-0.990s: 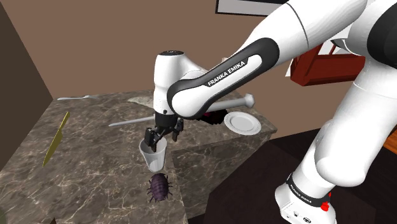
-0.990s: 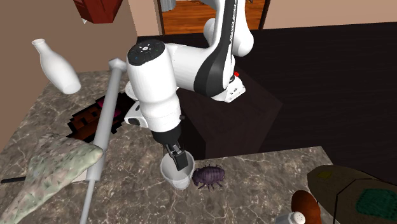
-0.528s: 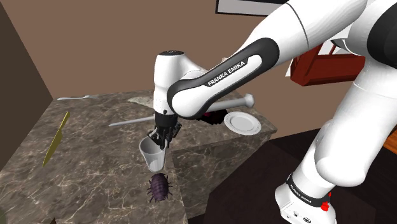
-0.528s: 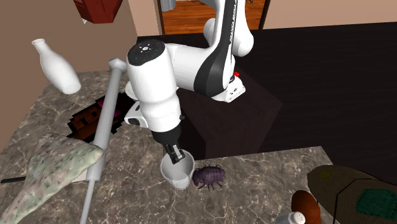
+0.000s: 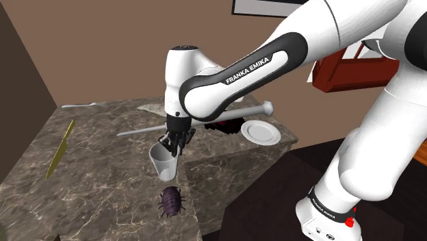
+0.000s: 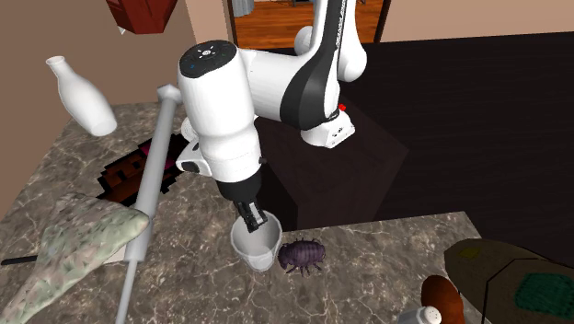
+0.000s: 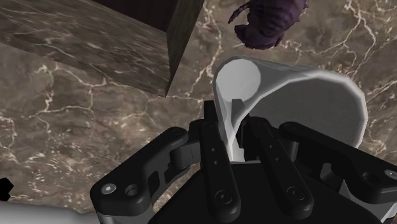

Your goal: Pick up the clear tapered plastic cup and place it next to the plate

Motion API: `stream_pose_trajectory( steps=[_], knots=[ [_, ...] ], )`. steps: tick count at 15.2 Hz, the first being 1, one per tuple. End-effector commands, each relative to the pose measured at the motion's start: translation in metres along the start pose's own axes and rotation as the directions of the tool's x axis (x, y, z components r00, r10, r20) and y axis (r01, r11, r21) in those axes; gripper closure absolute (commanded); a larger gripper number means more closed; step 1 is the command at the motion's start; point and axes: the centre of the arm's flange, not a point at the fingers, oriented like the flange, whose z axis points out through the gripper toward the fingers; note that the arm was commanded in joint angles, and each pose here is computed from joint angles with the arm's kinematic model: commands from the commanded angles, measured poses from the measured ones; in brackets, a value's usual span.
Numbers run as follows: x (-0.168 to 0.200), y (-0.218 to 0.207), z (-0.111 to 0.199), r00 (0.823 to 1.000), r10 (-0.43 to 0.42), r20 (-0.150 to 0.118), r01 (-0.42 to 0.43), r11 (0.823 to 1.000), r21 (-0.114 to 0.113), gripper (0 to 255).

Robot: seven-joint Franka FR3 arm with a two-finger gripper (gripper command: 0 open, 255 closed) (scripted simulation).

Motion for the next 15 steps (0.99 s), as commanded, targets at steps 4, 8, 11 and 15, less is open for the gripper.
stream_pose_trajectory(
  steps=[4,8,11,15],
  knots=[
    [0.001,-0.003,-0.026,1.000,0.000,0.000,0.000,1.000,0.000,255],
    [0.002,-0.006,-0.047,1.000,0.000,0.000,0.000,1.000,0.000,255],
    [0.002,-0.008,-0.062,1.000,0.000,0.000,0.000,1.000,0.000,255],
    [0.003,-0.010,-0.083,1.000,0.000,0.000,0.000,1.000,0.000,255]
  ],
)
